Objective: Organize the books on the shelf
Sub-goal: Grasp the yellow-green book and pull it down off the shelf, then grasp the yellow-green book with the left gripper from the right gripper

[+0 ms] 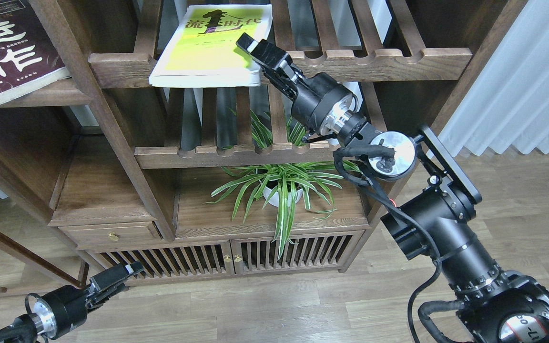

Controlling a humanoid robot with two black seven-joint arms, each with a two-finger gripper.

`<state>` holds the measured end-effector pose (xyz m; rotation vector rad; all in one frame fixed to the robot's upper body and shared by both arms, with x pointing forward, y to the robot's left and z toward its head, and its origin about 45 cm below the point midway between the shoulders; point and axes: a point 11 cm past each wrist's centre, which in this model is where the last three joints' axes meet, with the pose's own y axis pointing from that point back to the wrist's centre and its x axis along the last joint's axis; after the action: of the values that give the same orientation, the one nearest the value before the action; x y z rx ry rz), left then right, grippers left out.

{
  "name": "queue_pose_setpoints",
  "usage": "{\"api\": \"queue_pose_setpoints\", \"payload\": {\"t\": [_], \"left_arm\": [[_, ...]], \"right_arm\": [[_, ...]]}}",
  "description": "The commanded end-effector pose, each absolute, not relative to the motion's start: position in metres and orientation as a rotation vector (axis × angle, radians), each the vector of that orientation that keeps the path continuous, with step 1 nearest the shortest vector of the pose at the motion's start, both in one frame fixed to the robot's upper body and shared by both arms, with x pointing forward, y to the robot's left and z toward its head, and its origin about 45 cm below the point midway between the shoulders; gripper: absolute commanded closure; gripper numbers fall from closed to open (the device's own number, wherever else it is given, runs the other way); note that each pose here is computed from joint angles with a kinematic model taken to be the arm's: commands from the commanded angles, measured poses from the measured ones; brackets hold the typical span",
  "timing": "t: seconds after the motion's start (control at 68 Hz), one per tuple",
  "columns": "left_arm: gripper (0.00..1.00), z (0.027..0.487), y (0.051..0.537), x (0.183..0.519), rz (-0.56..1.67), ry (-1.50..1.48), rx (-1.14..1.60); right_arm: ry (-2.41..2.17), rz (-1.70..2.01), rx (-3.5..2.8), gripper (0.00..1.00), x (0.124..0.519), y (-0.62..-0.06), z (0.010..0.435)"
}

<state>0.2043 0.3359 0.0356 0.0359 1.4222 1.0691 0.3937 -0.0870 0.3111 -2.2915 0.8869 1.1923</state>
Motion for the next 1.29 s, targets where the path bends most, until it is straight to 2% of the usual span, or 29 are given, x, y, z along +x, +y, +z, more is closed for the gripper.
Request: {"api": "queue_pose_setpoints", "payload": {"t": [0.0, 0.25, 0.456, 0.691, 0.941, 1.117, 1.279], "left_arm": [[0.0, 0.036, 0.337, 0.205, 1.07, 1.419, 0.036], [0.0, 0.041, 0.338, 0.213, 1.079, 1.408, 0.003], [0.0, 0.075, 0.348, 0.258, 1.117, 1.312, -0.19], [0.01, 0.113, 0.331, 0.284, 1.042, 1.255, -0.33], [0.02, 0.167, 0.284, 0.295, 0.894, 1.223, -0.536], [0.02, 0.192, 0.257, 0.289, 0.778, 1.232, -0.574], [0.03, 0.2, 0.25, 0.288, 0.749, 1.23, -0.586]], "right_arm": [[0.829, 1.209, -2.341, 0.97, 0.388, -0.083, 0.31], [0.654, 1.253, -2.391, 0.97, 0.366, -0.081, 0.292], [0.422, 1.277, -2.343, 0.97, 0.324, -0.09, 0.257], [0.297, 1.332, -2.245, 0.97, 0.285, -0.092, 0.226], [0.295, 1.408, -2.225, 0.97, 0.274, -0.086, 0.21], [0.301, 1.413, -2.227, 0.97, 0.274, -0.086, 0.208], [0.316, 1.423, -2.225, 0.97, 0.276, -0.088, 0.203]]}}
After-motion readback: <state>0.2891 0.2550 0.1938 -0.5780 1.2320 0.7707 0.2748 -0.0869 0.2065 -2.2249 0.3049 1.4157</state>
